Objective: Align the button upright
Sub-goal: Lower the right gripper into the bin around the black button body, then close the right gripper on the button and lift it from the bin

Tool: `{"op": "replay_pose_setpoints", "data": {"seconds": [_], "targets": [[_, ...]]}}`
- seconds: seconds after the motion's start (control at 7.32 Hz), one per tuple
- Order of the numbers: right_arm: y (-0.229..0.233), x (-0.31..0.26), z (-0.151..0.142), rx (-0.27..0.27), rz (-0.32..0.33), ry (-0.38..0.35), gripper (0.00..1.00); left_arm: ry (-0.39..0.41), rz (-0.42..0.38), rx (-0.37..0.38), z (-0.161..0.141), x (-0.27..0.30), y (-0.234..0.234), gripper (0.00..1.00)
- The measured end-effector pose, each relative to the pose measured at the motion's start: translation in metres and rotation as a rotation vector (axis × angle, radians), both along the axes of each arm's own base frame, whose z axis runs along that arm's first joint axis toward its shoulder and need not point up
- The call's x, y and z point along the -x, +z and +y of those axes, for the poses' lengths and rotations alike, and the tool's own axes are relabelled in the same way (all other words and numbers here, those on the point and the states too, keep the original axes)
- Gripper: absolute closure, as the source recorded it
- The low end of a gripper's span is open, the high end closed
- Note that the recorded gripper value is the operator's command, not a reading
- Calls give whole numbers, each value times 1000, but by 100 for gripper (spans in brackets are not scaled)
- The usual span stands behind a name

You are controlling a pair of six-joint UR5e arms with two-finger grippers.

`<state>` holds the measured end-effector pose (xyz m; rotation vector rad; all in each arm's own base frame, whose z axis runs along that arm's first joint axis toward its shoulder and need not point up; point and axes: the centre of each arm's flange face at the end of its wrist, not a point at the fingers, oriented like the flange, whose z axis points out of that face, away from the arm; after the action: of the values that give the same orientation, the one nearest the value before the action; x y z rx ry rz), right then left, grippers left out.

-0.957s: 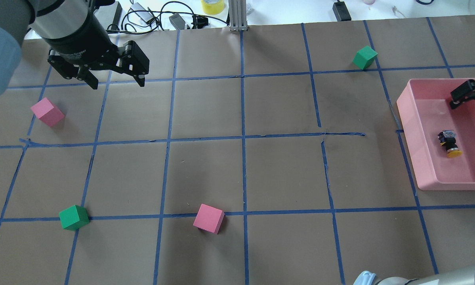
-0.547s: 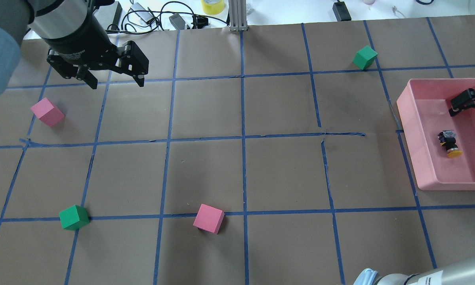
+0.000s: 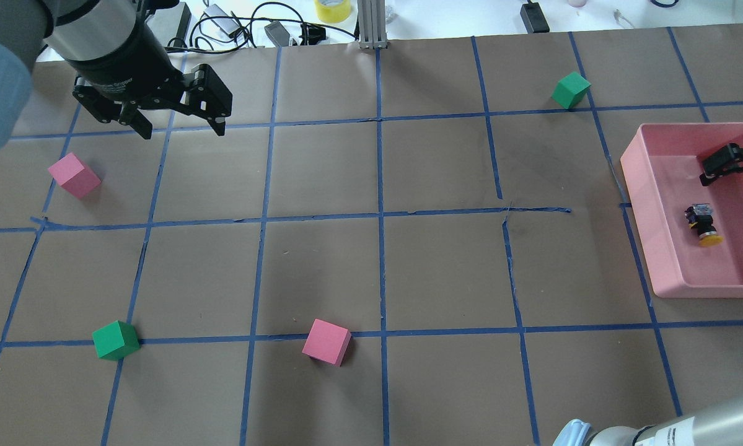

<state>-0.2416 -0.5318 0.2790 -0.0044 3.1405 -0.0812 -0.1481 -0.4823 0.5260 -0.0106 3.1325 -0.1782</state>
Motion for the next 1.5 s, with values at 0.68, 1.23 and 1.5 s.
{"op": "replay_pose_setpoints", "data": {"seconds": [0.68, 1.23, 1.5], "targets": [[-56, 2, -1, 6, 11, -37, 0, -1, 0, 4, 0, 0, 1, 0], [-78, -5, 13, -2, 40, -46, 0, -1, 3, 3, 0, 0, 0, 0], [-85, -5, 13, -10, 33, -46, 0, -2, 7, 3, 0, 1, 0, 0]]}}
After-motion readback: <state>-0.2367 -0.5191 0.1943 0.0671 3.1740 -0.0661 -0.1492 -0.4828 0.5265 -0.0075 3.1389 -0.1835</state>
